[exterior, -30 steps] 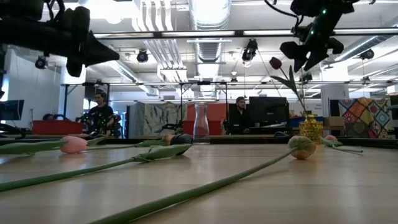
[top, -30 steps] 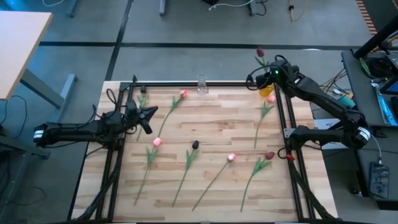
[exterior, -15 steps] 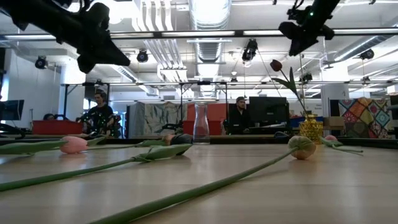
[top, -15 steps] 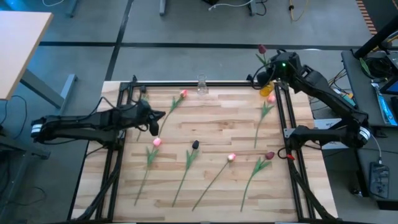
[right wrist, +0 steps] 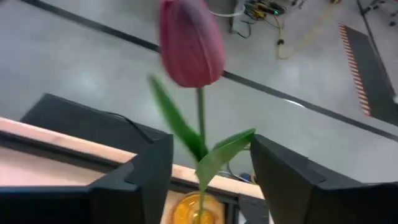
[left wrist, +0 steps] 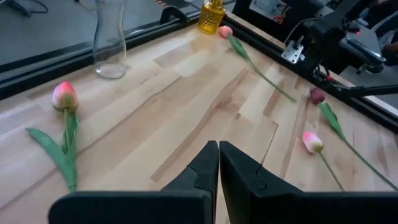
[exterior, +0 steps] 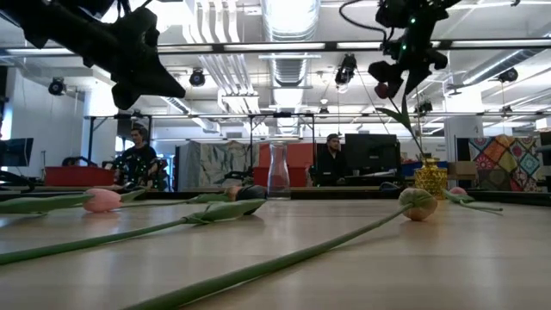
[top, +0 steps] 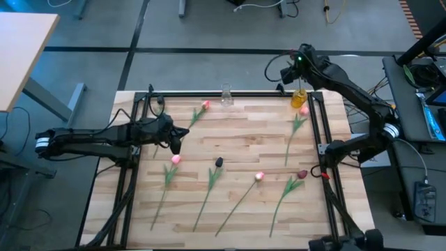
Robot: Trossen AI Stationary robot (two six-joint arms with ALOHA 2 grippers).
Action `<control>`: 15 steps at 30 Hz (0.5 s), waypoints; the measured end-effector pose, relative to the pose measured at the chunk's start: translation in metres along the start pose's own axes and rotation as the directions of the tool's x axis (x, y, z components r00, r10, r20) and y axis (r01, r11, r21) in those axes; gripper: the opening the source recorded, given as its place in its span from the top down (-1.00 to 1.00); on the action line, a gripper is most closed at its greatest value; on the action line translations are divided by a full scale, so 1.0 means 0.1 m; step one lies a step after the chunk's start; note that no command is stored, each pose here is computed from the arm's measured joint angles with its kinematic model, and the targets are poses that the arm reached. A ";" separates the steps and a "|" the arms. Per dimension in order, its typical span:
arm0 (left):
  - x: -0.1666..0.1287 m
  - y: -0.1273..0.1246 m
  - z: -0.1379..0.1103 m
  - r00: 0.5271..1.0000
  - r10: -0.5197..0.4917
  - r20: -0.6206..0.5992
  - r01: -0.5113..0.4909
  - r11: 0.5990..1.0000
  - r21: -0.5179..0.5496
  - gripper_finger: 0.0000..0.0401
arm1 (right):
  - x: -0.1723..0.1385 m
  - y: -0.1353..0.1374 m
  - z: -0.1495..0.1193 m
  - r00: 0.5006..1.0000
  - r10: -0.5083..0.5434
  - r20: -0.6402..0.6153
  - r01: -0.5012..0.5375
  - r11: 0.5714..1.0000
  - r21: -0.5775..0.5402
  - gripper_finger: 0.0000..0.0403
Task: Sort flowers into vase by color
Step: Put the top red tulip into the crystal vase
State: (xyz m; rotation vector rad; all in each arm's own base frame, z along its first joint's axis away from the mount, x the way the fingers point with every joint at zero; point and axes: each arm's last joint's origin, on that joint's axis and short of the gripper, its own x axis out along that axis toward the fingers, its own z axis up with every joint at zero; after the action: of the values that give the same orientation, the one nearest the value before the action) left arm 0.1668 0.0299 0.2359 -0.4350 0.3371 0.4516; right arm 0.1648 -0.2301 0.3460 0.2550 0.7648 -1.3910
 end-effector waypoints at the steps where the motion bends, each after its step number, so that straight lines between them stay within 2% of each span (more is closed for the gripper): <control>1: 0.00 0.00 0.00 1.000 -0.001 0.001 0.001 1.000 0.000 1.00 | 0.05 -0.01 0.02 1.000 -0.009 -0.009 0.009 1.000 0.004 -0.08; 4: -0.02 0.01 -0.01 1.000 -0.002 0.005 0.002 1.000 0.003 1.00 | 0.19 -0.04 0.03 0.999 -0.028 -0.046 0.028 0.999 0.017 -0.08; 7: -0.01 0.01 -0.02 1.000 0.006 0.006 -0.006 1.000 0.010 1.00 | 0.30 -0.06 0.03 0.997 0.010 -0.079 -0.009 1.000 0.012 0.04; 10: -0.01 0.02 -0.02 1.000 0.022 0.013 -0.022 1.000 0.011 1.00 | 0.36 -0.05 0.02 0.994 0.036 -0.100 -0.035 0.999 0.012 0.27; 15: -0.01 0.02 -0.02 1.000 0.026 0.014 -0.026 1.000 0.011 1.00 | 0.28 -0.08 0.03 0.996 0.046 -0.077 -0.045 0.999 0.008 0.77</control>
State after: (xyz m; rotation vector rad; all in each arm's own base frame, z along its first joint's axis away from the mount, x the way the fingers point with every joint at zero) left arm 0.1645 0.0304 0.2341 -0.4167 0.3317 0.4779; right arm 0.1585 -0.2555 0.3331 0.3306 0.8141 -1.3466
